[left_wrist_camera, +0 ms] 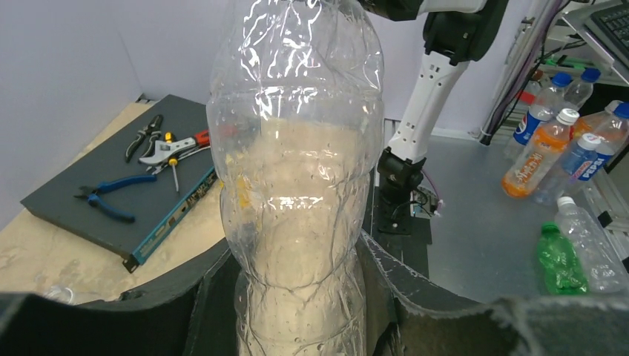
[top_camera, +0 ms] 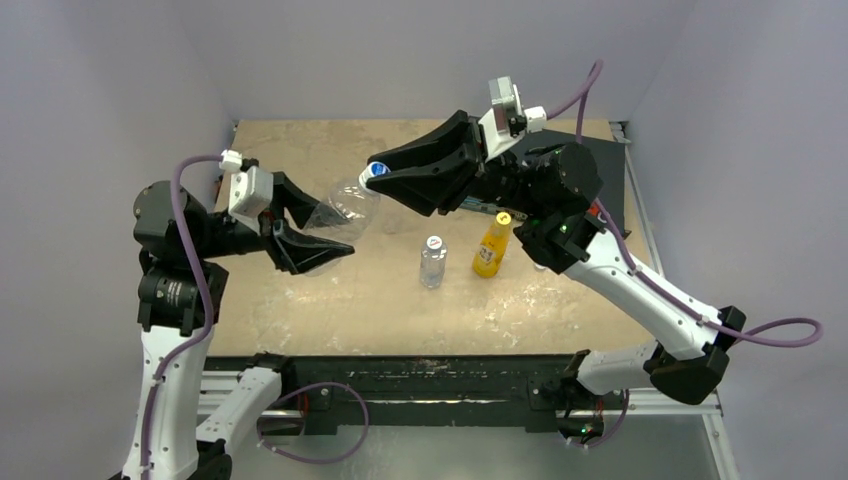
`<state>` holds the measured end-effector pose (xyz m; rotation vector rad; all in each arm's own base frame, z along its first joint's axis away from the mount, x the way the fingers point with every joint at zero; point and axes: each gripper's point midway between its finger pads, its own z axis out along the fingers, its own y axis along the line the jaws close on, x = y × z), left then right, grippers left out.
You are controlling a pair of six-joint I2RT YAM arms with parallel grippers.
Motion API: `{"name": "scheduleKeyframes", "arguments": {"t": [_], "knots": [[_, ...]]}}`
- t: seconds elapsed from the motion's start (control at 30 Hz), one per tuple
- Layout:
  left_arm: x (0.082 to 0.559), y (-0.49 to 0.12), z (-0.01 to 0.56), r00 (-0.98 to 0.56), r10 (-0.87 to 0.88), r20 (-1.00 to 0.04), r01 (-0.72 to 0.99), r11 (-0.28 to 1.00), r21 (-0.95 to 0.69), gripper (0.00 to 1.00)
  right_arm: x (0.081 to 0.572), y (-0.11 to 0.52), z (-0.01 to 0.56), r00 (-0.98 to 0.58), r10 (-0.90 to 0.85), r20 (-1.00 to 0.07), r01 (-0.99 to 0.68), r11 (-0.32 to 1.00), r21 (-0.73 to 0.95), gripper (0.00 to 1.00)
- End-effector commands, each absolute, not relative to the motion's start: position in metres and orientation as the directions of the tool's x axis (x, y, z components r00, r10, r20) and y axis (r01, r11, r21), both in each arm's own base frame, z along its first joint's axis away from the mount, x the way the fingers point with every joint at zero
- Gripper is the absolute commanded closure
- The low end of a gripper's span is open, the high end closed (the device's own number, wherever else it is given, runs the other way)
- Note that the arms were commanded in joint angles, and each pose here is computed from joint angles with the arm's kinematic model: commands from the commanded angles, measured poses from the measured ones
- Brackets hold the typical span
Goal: Unscrew the bottle caps
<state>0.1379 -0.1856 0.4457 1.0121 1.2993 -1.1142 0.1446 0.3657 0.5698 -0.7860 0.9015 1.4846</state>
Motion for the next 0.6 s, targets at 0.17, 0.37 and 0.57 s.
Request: {"name": "scheduleKeyframes", "arguments": {"t": [0.17,0.37,0.57], "knots": [[0.145,-0.182,0.458,0.016,-0.061,-0.998,0.968,0.251,0.000,1.00,0.143,0.351,0.594,-0.064,0.559,-0.826,-0.997,0.003,0.080,0.30],[0.193,-0.154,0.436,0.180,0.071,-0.981,0.822,0.536,0.189,0.99,0.184,0.355,0.603,-0.100,0.569,-0.816,-0.944,0.205,0.258,0.26],[0.219,-0.128,0.429,0.264,0.158,-0.951,0.670,0.680,0.299,1.00,0.229,0.380,0.578,-0.152,0.475,-0.867,-0.795,0.462,0.393,0.33]]}}
